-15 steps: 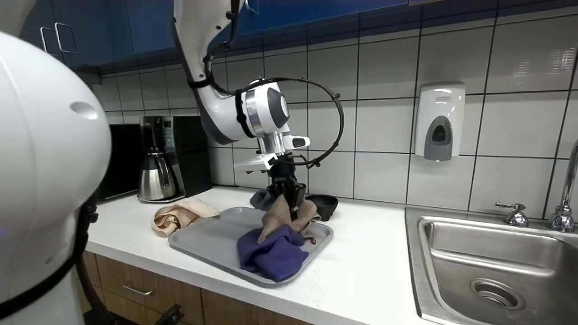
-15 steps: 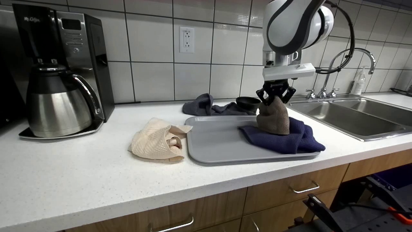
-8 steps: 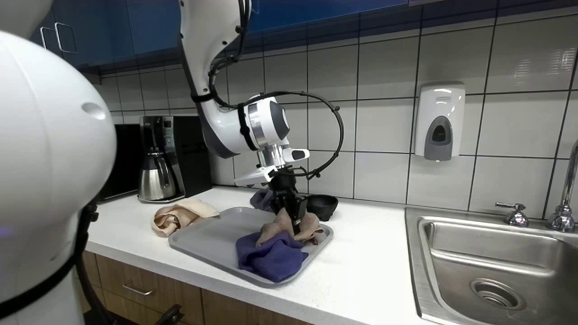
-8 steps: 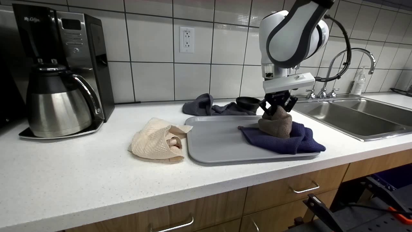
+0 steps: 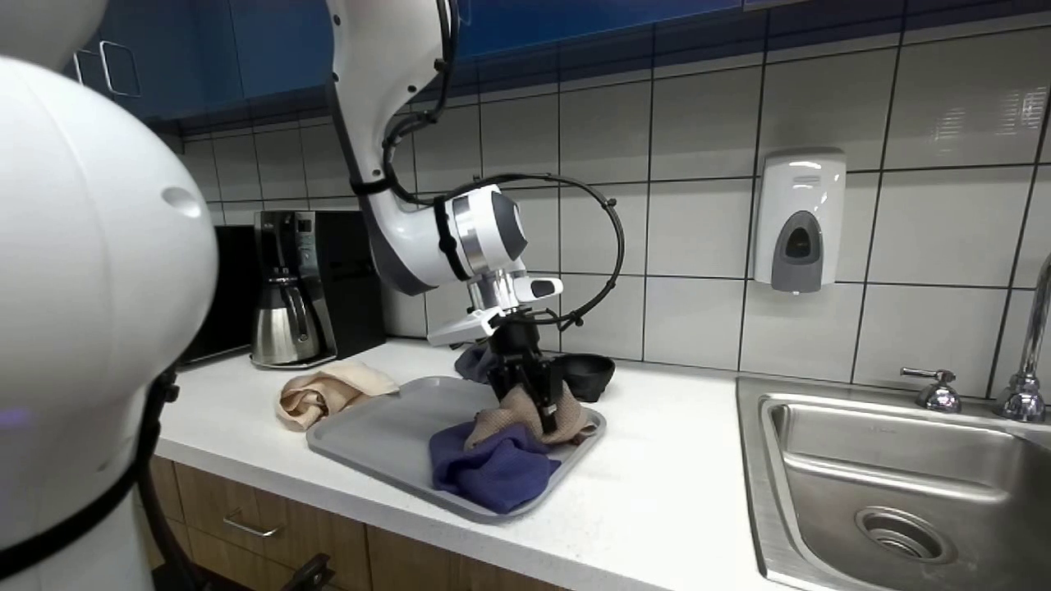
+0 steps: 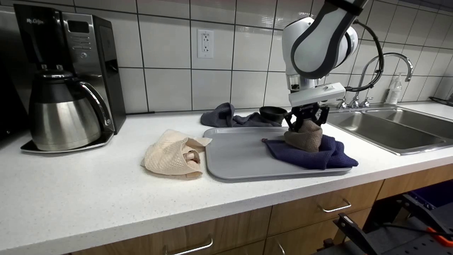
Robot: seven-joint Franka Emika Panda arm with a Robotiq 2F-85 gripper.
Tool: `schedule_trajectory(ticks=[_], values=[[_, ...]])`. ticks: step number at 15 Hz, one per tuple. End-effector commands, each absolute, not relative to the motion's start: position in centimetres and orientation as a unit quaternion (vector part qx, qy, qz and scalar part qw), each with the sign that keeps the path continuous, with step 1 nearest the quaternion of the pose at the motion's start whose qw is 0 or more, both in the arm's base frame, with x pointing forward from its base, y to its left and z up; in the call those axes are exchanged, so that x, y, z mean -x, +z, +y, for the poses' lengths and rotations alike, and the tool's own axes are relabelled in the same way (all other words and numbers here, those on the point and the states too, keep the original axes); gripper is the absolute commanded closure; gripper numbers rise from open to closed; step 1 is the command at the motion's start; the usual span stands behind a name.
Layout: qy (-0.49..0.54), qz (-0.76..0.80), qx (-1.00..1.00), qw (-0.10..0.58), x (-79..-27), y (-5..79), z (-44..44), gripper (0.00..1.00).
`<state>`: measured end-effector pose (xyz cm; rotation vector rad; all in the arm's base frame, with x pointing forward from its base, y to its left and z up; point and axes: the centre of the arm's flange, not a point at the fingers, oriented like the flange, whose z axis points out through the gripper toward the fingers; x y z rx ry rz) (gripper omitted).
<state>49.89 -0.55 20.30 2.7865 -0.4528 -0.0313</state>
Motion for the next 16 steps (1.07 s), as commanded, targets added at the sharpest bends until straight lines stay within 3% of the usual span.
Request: schedule_trajectory(ticks=[1,3,4,16], values=[[0.000,-0.159,-0.973,0.166,-50.1,22.4,-0.4,0.17],[0.009,-0.157,-0.974,0.163,-50.2,23.4,-0.2,0.02],[0.018,-0.158,-0.973,0.165,-50.4,23.9,-0.1,0.00],[0.081,-0.136,-0.975,0.154,-53.7,28.8,1.7,0.00]])
